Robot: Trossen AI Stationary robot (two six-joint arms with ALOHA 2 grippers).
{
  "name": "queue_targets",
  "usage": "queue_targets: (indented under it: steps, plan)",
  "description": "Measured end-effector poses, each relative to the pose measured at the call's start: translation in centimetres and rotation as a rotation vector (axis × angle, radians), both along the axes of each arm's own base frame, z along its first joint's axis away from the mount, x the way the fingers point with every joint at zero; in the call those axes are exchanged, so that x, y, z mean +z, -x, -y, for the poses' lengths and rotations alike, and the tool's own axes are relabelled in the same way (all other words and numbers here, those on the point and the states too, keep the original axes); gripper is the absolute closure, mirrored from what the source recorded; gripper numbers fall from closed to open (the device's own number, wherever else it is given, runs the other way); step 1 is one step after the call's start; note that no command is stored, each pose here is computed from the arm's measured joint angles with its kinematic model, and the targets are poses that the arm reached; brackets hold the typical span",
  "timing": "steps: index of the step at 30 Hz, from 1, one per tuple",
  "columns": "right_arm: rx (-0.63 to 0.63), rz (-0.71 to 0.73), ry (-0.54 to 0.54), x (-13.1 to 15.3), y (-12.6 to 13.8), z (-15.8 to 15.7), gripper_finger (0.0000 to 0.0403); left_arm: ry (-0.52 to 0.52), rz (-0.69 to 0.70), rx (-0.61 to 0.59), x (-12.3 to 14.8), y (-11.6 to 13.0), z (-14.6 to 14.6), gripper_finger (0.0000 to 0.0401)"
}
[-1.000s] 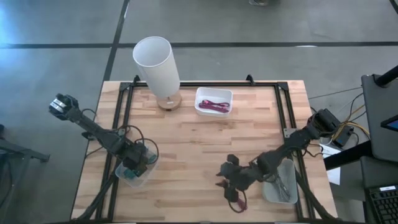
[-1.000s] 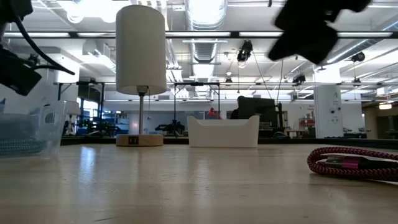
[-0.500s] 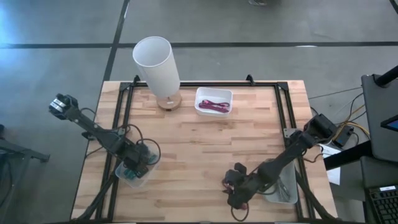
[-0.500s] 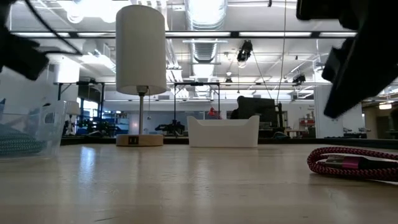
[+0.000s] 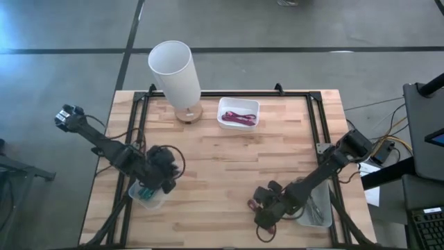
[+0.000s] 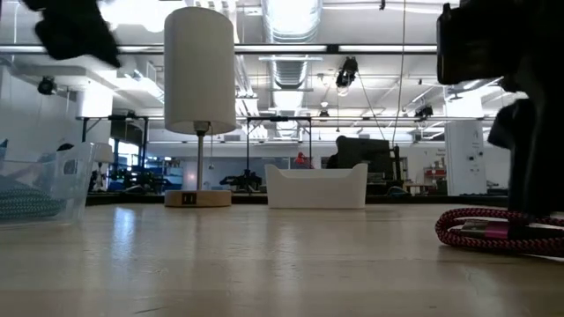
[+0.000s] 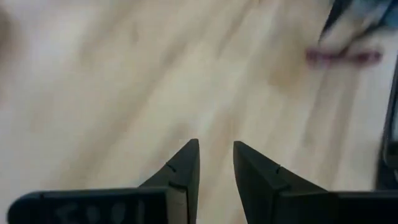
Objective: Pick & Place USB Port
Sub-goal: Put the pink charger cable into the white bin
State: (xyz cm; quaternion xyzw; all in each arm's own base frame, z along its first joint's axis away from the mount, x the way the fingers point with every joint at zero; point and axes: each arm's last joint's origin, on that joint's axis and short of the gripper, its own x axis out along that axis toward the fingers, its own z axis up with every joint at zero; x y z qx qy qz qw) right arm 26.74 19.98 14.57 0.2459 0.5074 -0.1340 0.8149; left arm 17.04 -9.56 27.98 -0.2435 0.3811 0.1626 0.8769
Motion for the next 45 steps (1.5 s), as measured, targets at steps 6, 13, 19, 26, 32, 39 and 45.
queue_targets:
  steps: [6,13,19,26,32,39,45]
  plan:
    - [0.044,0.008,-0.03,-1.8,-0.5,-1.2,0.0216,-0.242,0.209,-0.016,0.8,-1.3,0.2,0.0311]
    - [0.042,-0.009,0.014,-2.2,-0.6,-1.3,0.0253,-0.264,0.22,-0.009,-0.6,-1.5,0.2,0.0311]
    - [0.079,-0.017,0.045,-2.1,-0.4,-1.1,0.0353,-0.267,0.201,0.0,-2.1,-1.3,0.1,0.0311]
    - [0.067,0.033,0.066,-1.3,-1.4,-1.0,0.0381,-0.236,0.232,0.024,-3.7,-1.4,0.2,0.0311]
    - [0.116,0.132,0.3,1.3,-4.0,1.3,0.0382,-0.236,0.291,0.016,-5.0,-1.6,0.2,0.0311]
    - [0.2,0.077,0.641,6.7,-7.1,7.3,0.0382,-0.23,0.31,0.013,-5.2,-1.6,0.3,0.0311]
    - [0.244,0.038,0.779,10.3,-8.5,13.4,0.0381,-0.248,0.308,0.0,-5.1,-1.7,0.3,0.0311]
